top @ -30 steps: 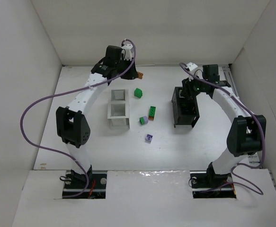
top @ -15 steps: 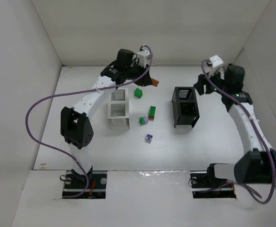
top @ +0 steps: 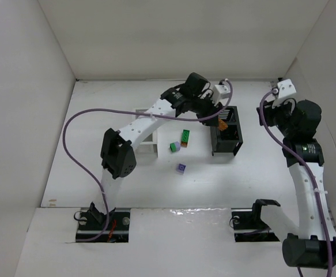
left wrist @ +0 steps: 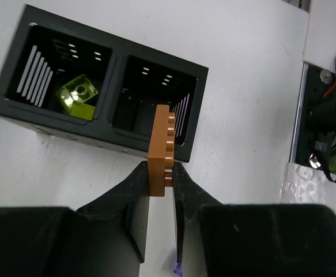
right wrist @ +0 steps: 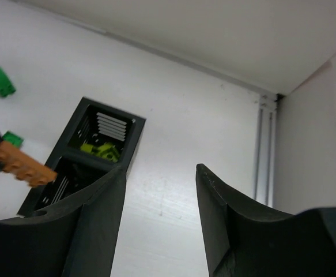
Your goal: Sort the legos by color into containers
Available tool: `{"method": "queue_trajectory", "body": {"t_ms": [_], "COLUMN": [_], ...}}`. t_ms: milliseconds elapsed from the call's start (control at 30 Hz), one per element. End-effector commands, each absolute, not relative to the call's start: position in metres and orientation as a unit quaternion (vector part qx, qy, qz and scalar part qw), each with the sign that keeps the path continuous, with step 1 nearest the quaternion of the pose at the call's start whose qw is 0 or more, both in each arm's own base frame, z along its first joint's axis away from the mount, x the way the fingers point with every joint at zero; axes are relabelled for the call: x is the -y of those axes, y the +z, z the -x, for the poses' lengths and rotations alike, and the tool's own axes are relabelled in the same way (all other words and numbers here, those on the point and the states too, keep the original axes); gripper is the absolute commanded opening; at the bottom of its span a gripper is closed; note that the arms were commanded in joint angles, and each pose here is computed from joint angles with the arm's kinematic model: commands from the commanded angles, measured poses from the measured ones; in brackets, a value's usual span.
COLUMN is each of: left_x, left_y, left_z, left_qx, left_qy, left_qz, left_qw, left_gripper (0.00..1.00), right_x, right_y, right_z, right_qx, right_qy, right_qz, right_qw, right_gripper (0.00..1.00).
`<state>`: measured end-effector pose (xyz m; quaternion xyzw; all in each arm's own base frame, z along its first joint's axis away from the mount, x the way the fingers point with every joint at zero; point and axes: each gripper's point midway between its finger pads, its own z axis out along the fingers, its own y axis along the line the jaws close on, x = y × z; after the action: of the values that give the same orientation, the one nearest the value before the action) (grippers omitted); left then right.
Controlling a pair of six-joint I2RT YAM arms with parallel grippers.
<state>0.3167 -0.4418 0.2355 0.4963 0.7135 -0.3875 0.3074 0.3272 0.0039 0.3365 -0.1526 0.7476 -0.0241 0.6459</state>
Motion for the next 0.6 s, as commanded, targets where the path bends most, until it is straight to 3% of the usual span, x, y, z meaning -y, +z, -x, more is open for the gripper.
{"method": "queue_trajectory", "body": {"t_ms": [0, 133, 500, 567], "left_x": [0.447, 0.453, 0.472, 0.477], "left_y": [0.236, 0.216, 0.216, 0.222], "left_z": [-0.313, -0.311, -0.325, -0.328], "left_qx": [-0.714, -0.727, -0.726, -0.722], "left_qy": [-0.368, -0.367, -0.356, -0.360], "left_qz": [-0.515, -0.512, -0.505, -0.502], "left_qw": [0.299, 0.274, 0.302, 0.312], "left_gripper": [0.00, 0.00, 0.02, 0.08], "right_x": [-0.023, -0.031, -0.037, -0.037], "right_y": [0.314, 0.300, 0.296, 0.294], "right_z": [-0.311, -0.299, -0.291, -0.289], "right_qx": [-0.771, -0.785, -0.788, -0.790], "right_qy": [0.023, 0.047, 0.062, 0.063], "right_qz": [0.199, 0.212, 0.223, 0.222], "right_qw": [0.605, 0.581, 0.571, 0.568], "right_gripper": [0.57, 0.62, 0.63, 0.64]}}
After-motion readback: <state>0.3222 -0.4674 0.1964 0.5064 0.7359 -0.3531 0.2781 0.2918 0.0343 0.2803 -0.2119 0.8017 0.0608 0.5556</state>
